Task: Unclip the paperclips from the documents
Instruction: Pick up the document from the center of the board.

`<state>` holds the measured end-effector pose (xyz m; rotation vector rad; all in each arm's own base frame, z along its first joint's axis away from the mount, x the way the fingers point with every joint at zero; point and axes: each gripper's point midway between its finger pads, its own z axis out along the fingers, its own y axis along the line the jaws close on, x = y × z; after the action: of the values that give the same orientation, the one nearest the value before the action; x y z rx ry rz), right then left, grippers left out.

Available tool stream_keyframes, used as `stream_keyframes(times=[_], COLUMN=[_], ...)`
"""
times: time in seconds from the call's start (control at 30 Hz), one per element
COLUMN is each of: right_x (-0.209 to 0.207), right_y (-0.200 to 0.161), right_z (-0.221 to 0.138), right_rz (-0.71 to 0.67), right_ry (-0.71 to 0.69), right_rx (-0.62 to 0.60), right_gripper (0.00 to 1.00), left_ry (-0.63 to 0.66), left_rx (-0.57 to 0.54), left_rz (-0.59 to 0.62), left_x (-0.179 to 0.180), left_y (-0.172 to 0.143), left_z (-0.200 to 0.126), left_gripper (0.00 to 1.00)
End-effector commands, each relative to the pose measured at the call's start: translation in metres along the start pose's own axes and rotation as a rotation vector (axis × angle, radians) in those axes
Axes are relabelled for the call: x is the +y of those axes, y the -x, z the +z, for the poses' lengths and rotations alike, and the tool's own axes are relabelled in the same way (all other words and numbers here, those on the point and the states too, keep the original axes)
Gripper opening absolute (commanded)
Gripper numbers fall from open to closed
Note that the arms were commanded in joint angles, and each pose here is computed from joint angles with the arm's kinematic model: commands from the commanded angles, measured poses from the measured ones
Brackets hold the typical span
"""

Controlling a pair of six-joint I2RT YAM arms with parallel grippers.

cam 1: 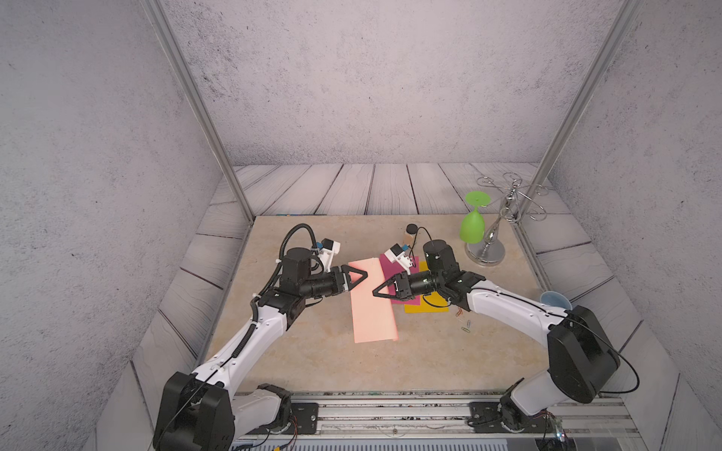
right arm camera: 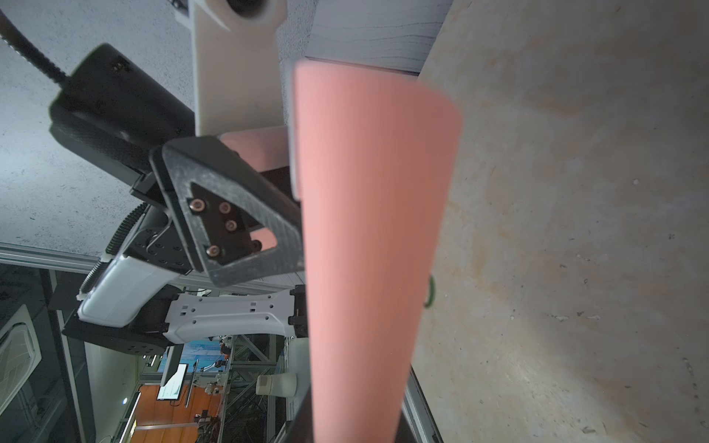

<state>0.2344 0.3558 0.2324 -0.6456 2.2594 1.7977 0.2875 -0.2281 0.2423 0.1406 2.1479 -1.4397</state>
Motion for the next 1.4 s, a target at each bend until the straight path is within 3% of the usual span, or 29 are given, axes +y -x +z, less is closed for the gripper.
stream_keyframes(times=[0.0,0.5,0.83,1.1,1.2,1.37], right_x=[0.001,-0.011,-0.005,-0.008,-0.010,-0.018], right_y=[-0.003,-0.013,-0.014,-0.016,-0.017,-0.019], right_z=[0.005,0.007,0.013,0.013,0.012,0.004], right_rz=[-0.011,-0.013,-0.035,-0.032,-0.038,-0.086], right_ry=[0.027,-0.019,-0.015,-0.031,-0.048,-0.136], right_rx=[0.030,0.071,0.096,0.100,0.101,0.096], right_gripper=[0.22,0.22,0.22,0.24,0.31,0.64], left_ry=[-0.084,-0.094,-0.099,-0.094,-0.095,-0.085], left_rx=[-0.015,-0.018,0.010,0.002,-0.002,0.000], left_rz=[0.057,0.057,0.047,0.055,0.061,0.091], left_x=[-0.028,-0.029,-0.027,-0.029,-0.031,-0.038], left_y=[0.012,0.010,0.007,0.008,0.009,0.011], left_z=[-0.006,-0.007,-0.004,-0.006,-0.007,-0.011], left_gripper=[0.47,0.23,0.19,0.05,0.00,0.00])
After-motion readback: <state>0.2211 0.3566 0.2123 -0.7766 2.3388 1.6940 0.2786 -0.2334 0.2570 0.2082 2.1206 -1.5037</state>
